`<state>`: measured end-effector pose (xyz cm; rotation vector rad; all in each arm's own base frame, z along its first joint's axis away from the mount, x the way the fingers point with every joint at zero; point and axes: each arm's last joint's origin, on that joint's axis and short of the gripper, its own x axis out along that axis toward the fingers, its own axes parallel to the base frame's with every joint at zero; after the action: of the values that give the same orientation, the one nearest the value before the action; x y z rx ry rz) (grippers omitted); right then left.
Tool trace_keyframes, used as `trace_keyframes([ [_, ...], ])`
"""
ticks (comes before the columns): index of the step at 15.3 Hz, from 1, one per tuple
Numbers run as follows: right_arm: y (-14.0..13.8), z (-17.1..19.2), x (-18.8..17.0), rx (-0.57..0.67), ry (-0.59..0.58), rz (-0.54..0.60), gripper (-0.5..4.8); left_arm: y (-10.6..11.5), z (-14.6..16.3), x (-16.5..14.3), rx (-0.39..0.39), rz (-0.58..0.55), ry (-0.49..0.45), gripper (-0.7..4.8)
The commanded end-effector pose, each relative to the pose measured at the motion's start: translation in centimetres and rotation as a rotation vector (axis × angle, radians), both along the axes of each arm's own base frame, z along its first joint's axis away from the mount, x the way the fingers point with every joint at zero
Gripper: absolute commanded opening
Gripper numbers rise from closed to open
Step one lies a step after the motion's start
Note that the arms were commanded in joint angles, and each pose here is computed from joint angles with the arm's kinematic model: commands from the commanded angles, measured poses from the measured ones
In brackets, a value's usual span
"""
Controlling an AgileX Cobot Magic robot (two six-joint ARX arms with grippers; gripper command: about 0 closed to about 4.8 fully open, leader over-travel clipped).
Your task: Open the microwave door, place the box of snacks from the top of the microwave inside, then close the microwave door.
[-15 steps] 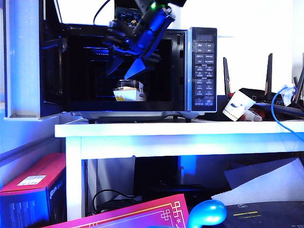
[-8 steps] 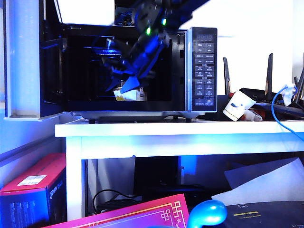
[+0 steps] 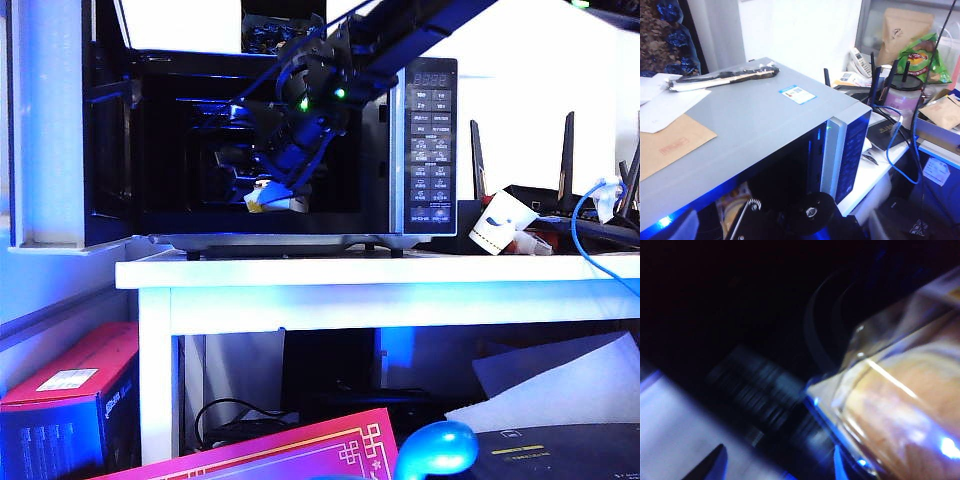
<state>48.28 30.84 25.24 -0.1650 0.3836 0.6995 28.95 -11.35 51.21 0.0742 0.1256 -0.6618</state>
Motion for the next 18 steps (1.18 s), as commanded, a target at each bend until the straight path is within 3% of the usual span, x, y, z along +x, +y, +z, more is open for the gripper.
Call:
trace_keyframes([
  [1,-0.4,0.4,1.0,0.047,-0.097,-0.037,2.83,0.1,0.4,-0.3,-0.008,-0.005,-0.02,4.79],
  [6,-0.7,-0.4,1.4,0.036,-0.085,-0.043,2.83,0.1,0.4,-0.3,-0.011,-0.004,-0.018,4.79],
  [9,-1.6,1.6,-0.4,-0.049,0.052,-0.032,2.83,0.4,1.0,-1.0,-0.018,0.003,-0.037,4.79],
  [12,-3.4,6.0,-3.4,-0.112,0.154,-0.03,2.83,1.3,1.9,-3.2,-0.012,0.066,-0.039,4.79],
  [15,-5.7,12.9,-7.2,-0.073,0.11,-0.014,2.85,2.9,1.9,-6.3,0.064,0.23,0.056,4.79],
  [16,-6.7,15.5,-8.5,-0.047,0.061,-0.026,2.87,3.6,1.5,-7.3,0.116,0.302,0.11,4.33],
  [18,-8.5,19.9,-11.2,-0.012,-0.05,-0.098,2.82,4.3,0.7,-8.3,0.205,0.423,0.198,2.35],
])
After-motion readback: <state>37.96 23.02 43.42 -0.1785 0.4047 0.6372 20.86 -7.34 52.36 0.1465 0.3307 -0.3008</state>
